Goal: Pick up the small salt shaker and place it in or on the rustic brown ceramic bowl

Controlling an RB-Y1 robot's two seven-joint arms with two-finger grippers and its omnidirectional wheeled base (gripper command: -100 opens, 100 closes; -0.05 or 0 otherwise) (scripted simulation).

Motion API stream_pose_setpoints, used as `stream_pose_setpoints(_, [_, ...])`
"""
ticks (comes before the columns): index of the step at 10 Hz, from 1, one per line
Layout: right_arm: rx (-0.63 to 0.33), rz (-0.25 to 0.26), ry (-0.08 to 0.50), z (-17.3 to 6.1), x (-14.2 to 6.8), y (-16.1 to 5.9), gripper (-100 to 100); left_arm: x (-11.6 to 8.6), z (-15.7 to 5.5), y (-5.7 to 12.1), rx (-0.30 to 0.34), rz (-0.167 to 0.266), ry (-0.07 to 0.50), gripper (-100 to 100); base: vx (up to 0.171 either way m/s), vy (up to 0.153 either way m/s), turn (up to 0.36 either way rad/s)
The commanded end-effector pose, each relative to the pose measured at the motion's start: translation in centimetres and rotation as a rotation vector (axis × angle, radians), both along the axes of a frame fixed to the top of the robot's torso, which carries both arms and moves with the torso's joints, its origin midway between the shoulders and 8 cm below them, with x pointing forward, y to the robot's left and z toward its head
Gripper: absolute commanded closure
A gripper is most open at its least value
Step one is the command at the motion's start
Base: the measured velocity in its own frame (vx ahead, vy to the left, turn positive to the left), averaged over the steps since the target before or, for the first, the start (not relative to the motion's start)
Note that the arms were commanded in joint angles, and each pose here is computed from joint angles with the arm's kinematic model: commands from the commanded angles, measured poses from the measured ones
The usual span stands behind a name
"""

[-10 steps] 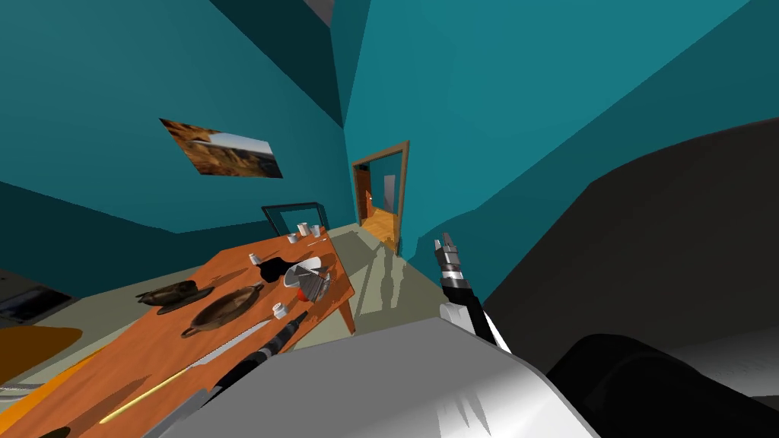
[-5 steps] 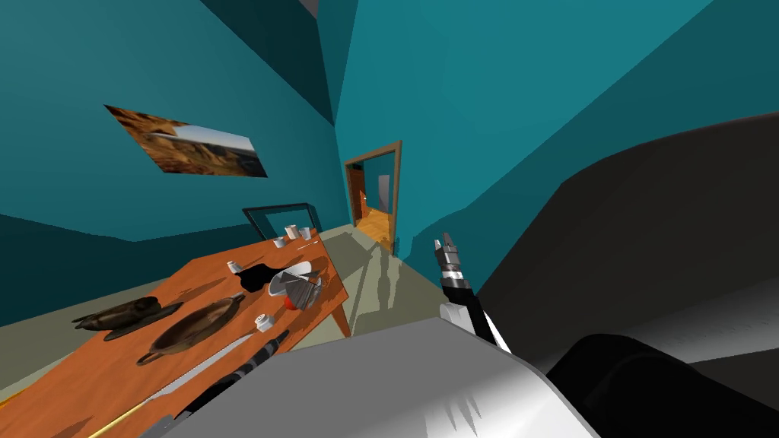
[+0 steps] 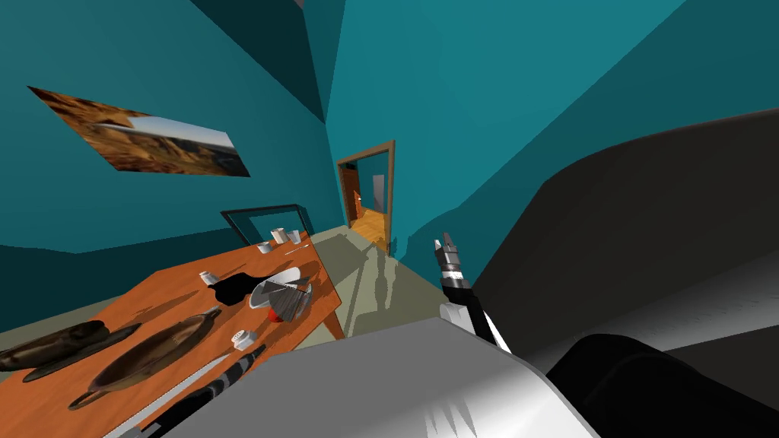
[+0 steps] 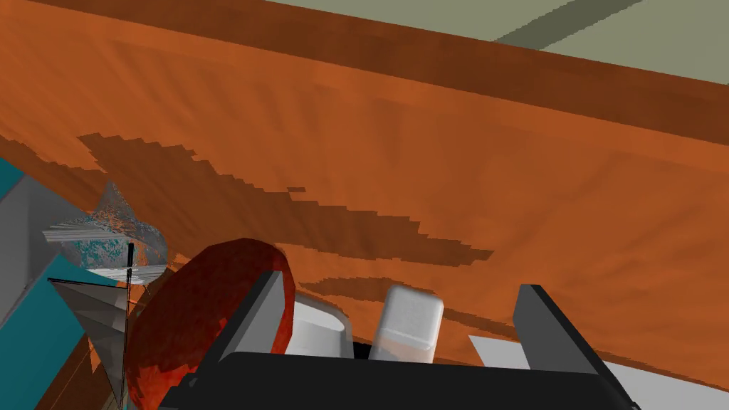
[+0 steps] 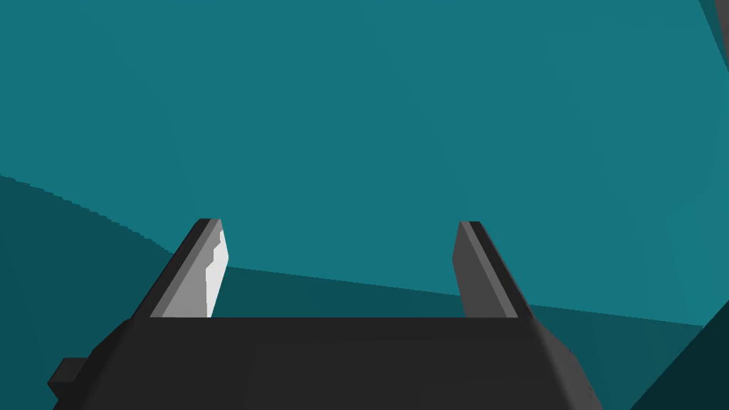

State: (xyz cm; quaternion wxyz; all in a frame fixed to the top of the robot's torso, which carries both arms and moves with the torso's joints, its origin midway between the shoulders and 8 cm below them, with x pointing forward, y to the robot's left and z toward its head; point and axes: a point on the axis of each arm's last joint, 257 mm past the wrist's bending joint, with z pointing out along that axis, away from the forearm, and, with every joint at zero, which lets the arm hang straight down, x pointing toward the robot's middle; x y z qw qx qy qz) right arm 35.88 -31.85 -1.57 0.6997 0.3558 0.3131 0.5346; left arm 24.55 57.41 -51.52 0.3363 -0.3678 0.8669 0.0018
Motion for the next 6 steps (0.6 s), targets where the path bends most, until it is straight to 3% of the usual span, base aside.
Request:
stream_pose_setpoints(1, [0.0,0.0,0.0,0.0,0.0,0.0,0,-1.6,0.4,2.9,0.055,0.024,0.047,-100,0.04,-0.038,-0.175])
stream_pose_setpoints(2, [0.0,0.0,0.0,0.0,0.0,0.0,0,-2.6,0.7,4.7,0.088,0.04,0.073,-100,0.065,-0.041,-0.163])
stream_pose_setpoints(3, [0.0,0.0,0.0,0.0,0.0,0.0,0,-2.6,0.7,4.7,0.088,0.04,0.073,-100,0.057,-0.023,-0.037])
stream_pose_setpoints(6, [0.0,0.0,0.0,0.0,0.0,0.0,0,-4.8,1.7,9.1,0.166,0.08,0.132,-100,0.061,-0.023,-0.116])
